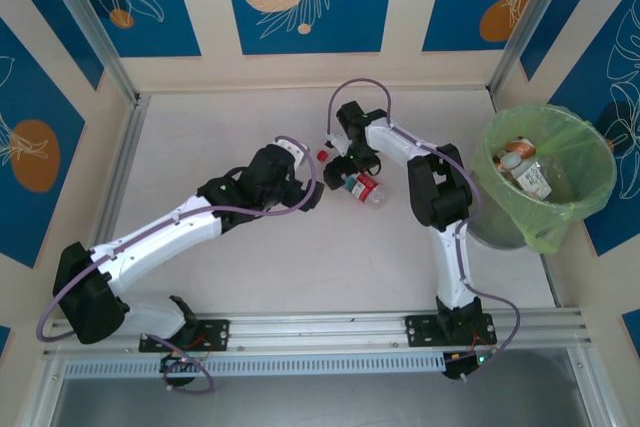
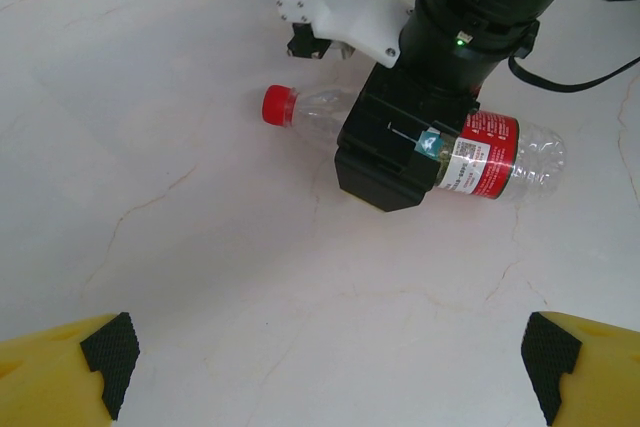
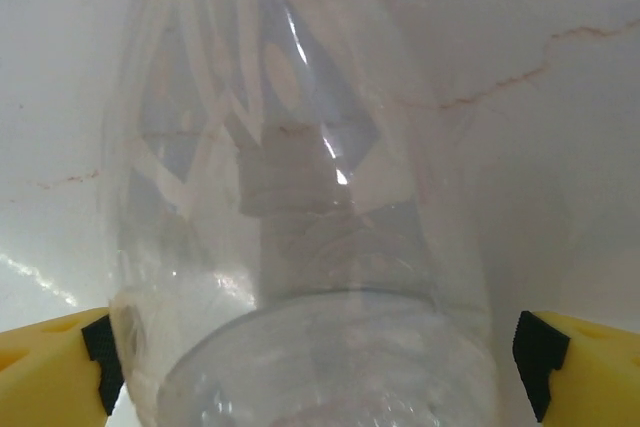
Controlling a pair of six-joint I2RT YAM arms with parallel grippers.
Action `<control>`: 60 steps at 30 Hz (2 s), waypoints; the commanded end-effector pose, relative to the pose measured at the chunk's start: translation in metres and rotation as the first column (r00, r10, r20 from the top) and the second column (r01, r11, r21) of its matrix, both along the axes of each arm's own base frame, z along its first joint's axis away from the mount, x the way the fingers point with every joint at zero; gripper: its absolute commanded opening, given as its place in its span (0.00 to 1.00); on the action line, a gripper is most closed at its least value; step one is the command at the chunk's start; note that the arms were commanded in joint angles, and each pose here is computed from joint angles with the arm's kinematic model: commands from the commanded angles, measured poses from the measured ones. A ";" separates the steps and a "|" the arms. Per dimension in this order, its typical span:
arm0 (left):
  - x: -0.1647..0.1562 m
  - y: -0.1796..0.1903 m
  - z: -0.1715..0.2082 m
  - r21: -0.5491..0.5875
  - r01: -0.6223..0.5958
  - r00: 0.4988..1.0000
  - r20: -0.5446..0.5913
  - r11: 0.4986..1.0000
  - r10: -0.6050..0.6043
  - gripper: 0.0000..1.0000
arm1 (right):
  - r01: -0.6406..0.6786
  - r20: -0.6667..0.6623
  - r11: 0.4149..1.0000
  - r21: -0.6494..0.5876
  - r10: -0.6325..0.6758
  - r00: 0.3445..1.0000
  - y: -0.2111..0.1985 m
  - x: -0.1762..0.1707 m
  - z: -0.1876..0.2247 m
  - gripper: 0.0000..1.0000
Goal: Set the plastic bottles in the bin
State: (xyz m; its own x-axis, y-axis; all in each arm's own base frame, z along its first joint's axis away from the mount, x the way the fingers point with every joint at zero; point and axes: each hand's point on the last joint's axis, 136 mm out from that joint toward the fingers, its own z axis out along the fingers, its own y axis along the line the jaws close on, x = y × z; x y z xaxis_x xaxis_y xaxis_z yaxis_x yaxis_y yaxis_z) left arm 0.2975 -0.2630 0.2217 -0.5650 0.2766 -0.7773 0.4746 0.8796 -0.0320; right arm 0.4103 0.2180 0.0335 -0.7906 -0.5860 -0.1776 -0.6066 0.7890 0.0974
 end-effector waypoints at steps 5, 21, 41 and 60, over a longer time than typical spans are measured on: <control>0.004 0.000 0.011 -0.006 -0.003 1.000 0.015 1.000 0.003 1.00 | -0.066 -0.002 0.995 -0.072 0.066 0.998 0.000 0.000 -0.006 0.94; -0.011 -0.024 0.018 -0.113 0.136 0.991 0.013 0.984 -0.135 1.00 | -0.062 -0.003 0.998 -0.014 0.062 0.998 0.008 -0.008 0.011 0.66; -0.029 -0.039 0.035 -0.232 0.259 0.966 0.064 0.938 -0.251 1.00 | 0.049 0.196 0.956 0.289 -0.109 0.974 -0.004 -0.033 0.111 0.55; -0.044 -0.062 0.064 -0.366 0.409 0.911 0.216 0.836 -0.351 1.00 | -0.018 0.393 0.755 0.655 -0.320 0.862 -0.010 -0.064 0.223 0.53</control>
